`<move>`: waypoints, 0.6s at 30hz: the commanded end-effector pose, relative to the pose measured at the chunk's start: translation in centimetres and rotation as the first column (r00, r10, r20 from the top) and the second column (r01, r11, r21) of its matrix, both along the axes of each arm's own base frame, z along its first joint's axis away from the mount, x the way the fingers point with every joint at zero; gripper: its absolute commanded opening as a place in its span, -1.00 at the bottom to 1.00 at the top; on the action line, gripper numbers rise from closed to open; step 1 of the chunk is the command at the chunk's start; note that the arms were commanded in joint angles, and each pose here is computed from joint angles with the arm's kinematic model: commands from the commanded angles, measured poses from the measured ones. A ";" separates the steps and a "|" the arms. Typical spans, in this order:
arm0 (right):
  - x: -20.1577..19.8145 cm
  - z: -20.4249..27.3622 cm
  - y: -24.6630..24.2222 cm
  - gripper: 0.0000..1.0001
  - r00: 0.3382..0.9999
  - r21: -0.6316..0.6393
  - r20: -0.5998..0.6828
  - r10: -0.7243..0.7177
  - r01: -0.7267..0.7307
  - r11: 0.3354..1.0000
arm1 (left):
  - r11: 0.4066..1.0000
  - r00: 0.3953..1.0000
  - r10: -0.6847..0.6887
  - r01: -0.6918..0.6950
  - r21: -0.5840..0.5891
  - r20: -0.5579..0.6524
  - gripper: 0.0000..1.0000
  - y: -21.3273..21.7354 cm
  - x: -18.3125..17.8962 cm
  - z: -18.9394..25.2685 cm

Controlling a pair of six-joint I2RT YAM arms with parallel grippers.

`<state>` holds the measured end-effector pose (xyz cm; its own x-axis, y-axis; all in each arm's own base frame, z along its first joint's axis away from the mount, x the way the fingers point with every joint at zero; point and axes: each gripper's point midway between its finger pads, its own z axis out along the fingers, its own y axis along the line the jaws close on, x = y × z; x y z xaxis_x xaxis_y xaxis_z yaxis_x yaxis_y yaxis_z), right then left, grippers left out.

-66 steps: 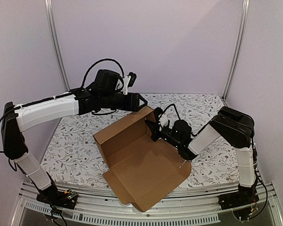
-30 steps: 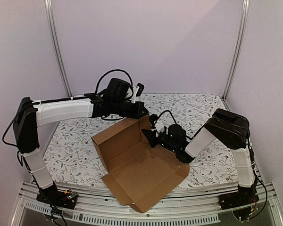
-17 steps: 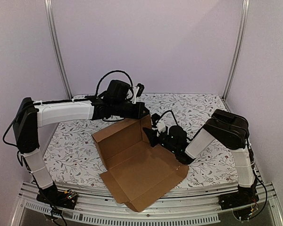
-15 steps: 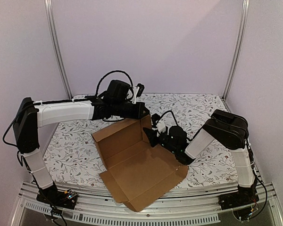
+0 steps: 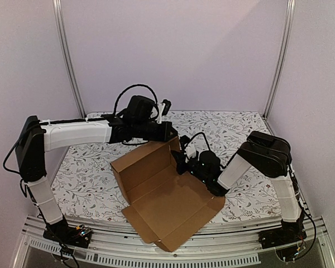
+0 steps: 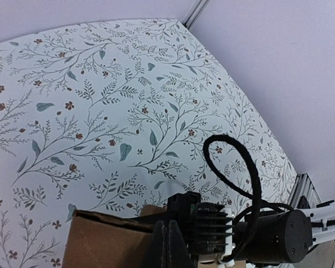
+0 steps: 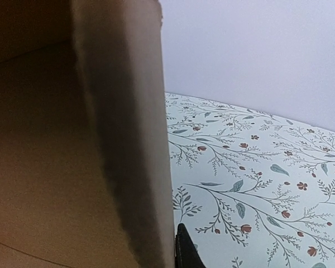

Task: Fold the paper box

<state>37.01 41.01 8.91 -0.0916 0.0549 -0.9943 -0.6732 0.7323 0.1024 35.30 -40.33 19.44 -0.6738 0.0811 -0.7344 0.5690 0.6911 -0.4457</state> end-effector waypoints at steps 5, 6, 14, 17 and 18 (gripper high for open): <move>-0.6 -1.4 0.0 -0.80 0.998 -0.022 0.029 -0.051 0.051 0.998 | 0.993 0.991 -0.027 0.042 0.113 -0.132 -1.00 0.2 -3.6 -5.2; -0.7 -1.4 0.0 -0.76 0.998 -0.020 0.031 -0.054 0.055 0.998 | 0.992 0.991 -0.028 0.044 0.115 -0.132 -1.00 0.2 -3.7 -5.3; -0.7 -2.2 -0.9 -0.69 0.994 -0.012 0.035 -0.101 0.101 0.995 | 0.990 0.990 -0.031 0.050 0.136 -0.138 -1.00 0.3 -4.6 -5.9; -0.6 -2.1 -1.0 -0.67 0.993 -0.007 0.034 -0.111 0.111 0.994 | 0.988 0.990 -0.030 0.050 0.145 -0.140 -1.00 0.5 -5.0 -6.2; -0.6 -2.1 -1.0 -0.67 0.993 -0.006 0.033 -0.112 0.112 0.994 | 0.988 0.990 -0.029 0.050 0.149 -0.141 -1.00 0.6 -5.1 -6.4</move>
<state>36.28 40.88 7.58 -0.0597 0.0512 -0.9969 -0.6223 0.7790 0.0773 33.65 -41.38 18.85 -0.6710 0.0875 -0.7362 0.5790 0.6821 -0.4467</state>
